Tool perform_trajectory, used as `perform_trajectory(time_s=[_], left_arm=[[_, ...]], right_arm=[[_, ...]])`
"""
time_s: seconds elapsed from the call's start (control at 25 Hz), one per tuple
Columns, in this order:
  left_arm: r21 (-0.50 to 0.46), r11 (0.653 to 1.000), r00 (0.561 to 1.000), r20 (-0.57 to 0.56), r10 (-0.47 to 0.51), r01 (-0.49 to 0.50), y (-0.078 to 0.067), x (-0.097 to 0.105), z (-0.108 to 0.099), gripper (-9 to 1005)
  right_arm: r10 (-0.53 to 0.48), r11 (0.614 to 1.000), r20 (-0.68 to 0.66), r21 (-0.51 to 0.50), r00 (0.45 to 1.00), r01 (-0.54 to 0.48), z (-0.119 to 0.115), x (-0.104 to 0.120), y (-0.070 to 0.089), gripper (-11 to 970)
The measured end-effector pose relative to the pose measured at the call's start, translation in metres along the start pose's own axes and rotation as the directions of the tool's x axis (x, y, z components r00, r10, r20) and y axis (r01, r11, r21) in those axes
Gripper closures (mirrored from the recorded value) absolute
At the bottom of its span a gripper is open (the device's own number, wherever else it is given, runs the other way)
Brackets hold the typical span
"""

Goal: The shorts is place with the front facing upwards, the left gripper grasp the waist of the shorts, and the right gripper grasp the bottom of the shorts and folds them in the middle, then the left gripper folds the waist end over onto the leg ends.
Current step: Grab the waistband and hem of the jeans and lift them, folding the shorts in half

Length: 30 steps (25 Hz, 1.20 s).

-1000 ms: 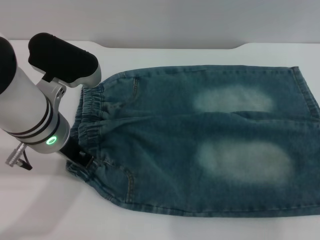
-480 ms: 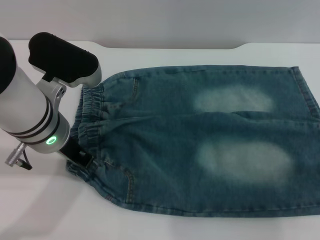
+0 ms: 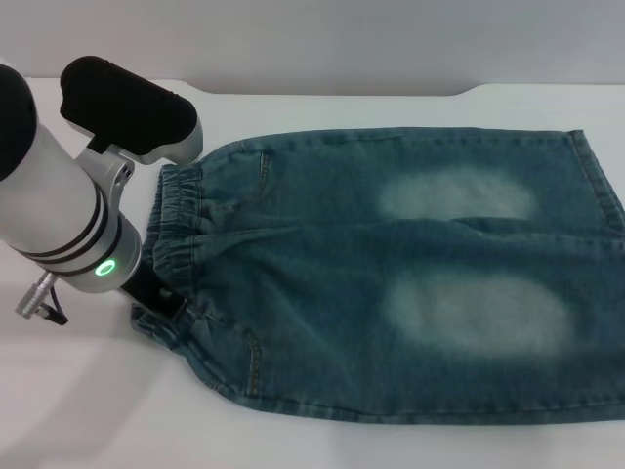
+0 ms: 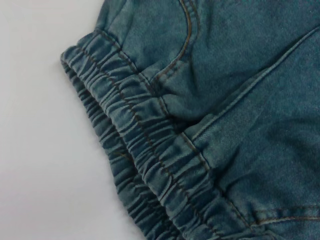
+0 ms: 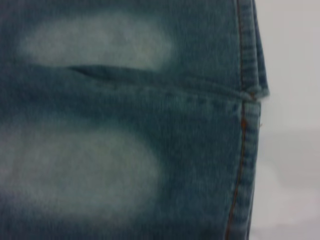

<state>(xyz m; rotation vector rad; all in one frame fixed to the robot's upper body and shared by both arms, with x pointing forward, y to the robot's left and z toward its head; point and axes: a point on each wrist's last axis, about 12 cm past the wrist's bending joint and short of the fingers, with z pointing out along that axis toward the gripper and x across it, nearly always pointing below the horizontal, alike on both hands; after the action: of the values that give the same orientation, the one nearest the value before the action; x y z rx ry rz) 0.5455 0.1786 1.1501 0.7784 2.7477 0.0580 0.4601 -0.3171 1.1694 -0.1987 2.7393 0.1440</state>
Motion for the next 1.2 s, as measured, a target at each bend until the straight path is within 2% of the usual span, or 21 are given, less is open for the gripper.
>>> perform_trajectory(time_s=[0.44, 0.72, 1.2], left_arm=[[-0.002, 1.0, 1.0, 0.008, -0.002, 0.002, 0.0, -0.002, -0.001, 960], [-0.002, 1.0, 1.0, 0.014, 0.001, -0.001, -0.001, -0.004, -0.001, 960], [-0.003, 1.0, 1.0, 0.017, 0.013, -0.013, -0.003, -0.007, -0.001, 960]], right_arm=[[0.02, 1.0, -0.032, -0.002, 0.999, -0.02, 0.004, 0.007, -0.004, 296], [0.031, 0.999, -0.075, -0.016, 0.997, -0.032, 0.017, 0.014, -0.008, 301], [0.038, 0.999, -0.079, -0.028, 0.996, -0.041, 0.025, 0.014, -0.009, 309]])
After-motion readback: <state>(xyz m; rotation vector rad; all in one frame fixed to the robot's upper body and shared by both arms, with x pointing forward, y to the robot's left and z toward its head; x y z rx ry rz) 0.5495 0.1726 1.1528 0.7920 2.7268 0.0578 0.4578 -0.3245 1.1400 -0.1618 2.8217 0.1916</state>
